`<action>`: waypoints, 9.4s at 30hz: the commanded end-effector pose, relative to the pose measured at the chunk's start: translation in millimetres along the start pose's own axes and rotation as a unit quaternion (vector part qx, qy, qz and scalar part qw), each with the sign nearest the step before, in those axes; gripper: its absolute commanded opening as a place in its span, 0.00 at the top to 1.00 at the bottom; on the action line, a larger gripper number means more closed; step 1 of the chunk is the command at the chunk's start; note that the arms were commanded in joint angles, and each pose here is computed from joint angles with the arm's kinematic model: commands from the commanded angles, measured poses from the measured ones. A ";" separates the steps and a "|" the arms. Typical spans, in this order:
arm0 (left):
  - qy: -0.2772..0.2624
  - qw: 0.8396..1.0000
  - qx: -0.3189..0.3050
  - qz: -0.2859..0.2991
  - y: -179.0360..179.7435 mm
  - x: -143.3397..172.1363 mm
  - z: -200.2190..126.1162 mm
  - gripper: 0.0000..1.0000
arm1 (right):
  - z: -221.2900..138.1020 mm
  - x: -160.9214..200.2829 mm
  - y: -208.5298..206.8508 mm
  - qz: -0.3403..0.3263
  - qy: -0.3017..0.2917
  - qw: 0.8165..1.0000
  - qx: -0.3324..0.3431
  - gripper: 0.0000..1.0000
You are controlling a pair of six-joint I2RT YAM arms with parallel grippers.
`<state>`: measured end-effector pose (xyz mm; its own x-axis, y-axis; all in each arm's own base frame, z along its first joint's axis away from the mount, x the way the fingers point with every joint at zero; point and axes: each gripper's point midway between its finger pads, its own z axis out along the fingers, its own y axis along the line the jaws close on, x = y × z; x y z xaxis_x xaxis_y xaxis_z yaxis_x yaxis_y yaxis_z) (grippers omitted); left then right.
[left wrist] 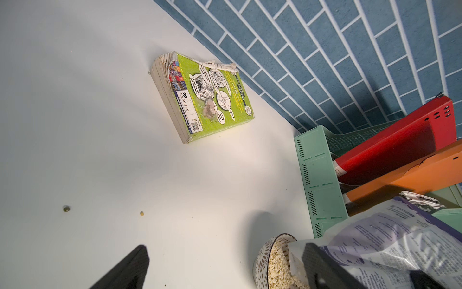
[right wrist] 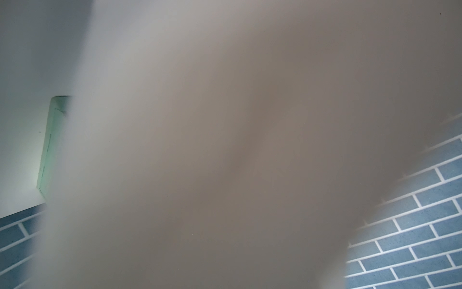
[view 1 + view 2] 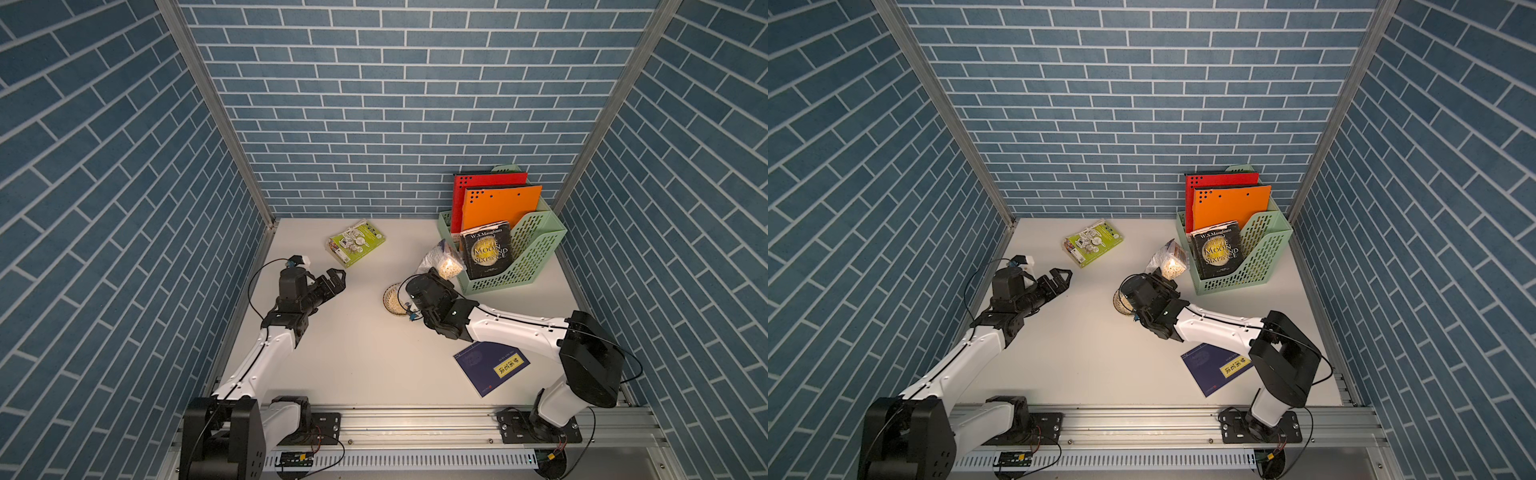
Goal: Pour the oats into the breakfast bowl
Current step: Pour the oats into the bowl, then place the oats bag at the center of the board, then close the oats bag at the center of the board.
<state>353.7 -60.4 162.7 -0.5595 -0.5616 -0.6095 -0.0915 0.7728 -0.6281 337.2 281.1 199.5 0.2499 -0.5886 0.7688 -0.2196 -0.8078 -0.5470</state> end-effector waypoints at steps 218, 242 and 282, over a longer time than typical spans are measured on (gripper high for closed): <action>-0.060 0.873 0.190 0.445 -116.9 -16.2 -108.6 0.00 | -138.9 -92.0 5.6 0.604 -0.640 0.455 -0.140 0.27; 0.010 0.728 0.397 0.559 -129.2 80.2 -124.2 0.06 | -139.8 -62.9 -21.9 0.566 -0.623 0.480 -0.245 0.74; 0.110 0.712 0.404 0.564 -126.4 122.1 -79.7 0.99 | -129.6 -39.1 -7.9 0.568 -0.548 0.569 -0.231 1.00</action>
<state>232.4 -203.2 201.7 -0.0354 0.4053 -0.9135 0.9737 0.2200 0.0598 200.7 328.4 207.1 0.0637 -0.5672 -0.8211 -0.9949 0.0281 -0.0966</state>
